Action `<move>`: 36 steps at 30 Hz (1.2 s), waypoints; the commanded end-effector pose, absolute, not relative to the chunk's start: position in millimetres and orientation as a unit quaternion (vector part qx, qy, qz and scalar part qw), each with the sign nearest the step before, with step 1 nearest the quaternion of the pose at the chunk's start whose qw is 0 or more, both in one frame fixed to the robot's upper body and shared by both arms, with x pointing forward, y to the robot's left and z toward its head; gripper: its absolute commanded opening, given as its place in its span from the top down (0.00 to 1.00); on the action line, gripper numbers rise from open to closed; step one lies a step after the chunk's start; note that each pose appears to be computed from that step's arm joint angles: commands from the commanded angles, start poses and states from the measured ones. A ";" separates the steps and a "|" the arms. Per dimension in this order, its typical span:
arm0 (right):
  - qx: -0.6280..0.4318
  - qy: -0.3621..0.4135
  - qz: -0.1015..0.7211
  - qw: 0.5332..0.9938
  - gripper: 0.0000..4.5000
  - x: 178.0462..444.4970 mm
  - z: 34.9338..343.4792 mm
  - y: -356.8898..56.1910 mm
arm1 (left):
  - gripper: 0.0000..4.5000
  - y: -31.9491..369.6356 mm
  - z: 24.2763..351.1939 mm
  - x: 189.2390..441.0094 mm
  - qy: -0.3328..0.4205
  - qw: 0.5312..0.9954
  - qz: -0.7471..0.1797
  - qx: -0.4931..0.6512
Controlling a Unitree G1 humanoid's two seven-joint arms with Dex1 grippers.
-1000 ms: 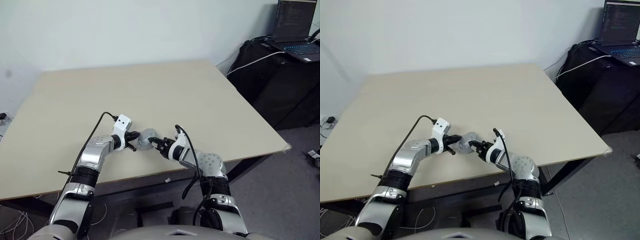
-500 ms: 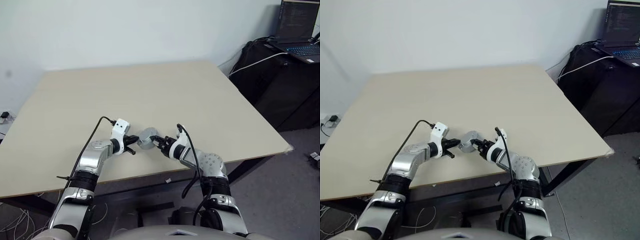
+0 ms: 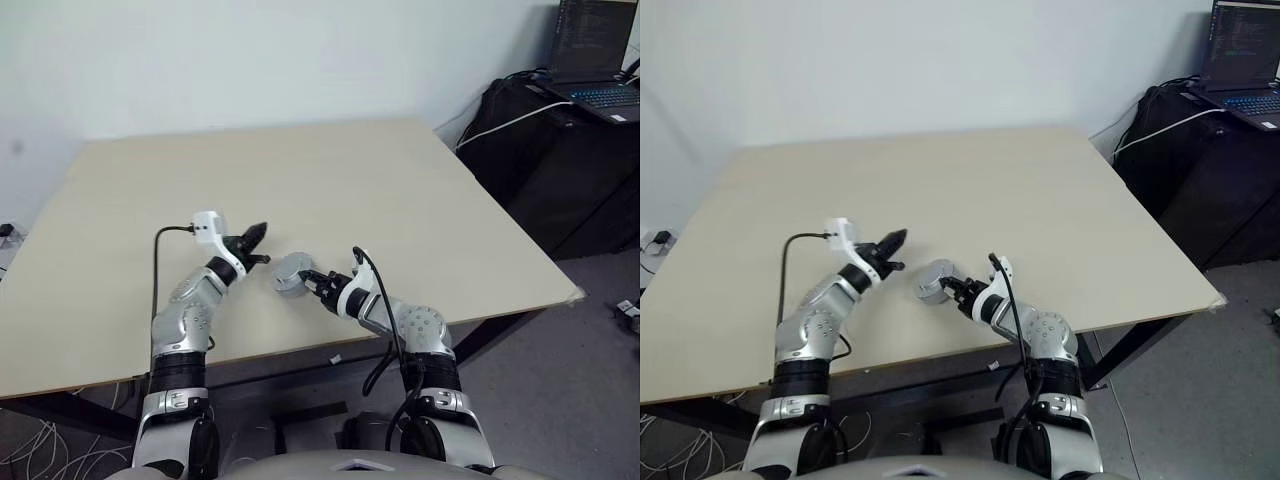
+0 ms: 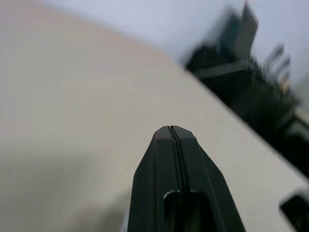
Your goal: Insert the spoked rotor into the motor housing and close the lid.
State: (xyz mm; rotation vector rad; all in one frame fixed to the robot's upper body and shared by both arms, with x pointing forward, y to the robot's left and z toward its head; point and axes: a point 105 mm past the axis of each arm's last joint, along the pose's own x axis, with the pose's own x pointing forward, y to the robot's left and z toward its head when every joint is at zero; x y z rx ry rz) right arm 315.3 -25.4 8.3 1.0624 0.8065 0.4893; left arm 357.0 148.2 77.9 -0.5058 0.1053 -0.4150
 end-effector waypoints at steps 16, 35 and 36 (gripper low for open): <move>0.566 0.299 0.280 0.715 0.61 306.9 43.6 -11.5 | 1.00 152.0 55.5 283.6 0.050 0.859 -0.136 -0.490; 0.576 0.277 0.362 0.679 0.61 290.5 88.2 7.3 | 0.92 122.7 33.3 249.5 0.098 0.699 -0.160 -0.690; 0.575 0.279 0.364 0.677 0.61 289.6 88.7 8.7 | 0.87 122.4 34.8 248.8 0.096 0.694 -0.165 -0.694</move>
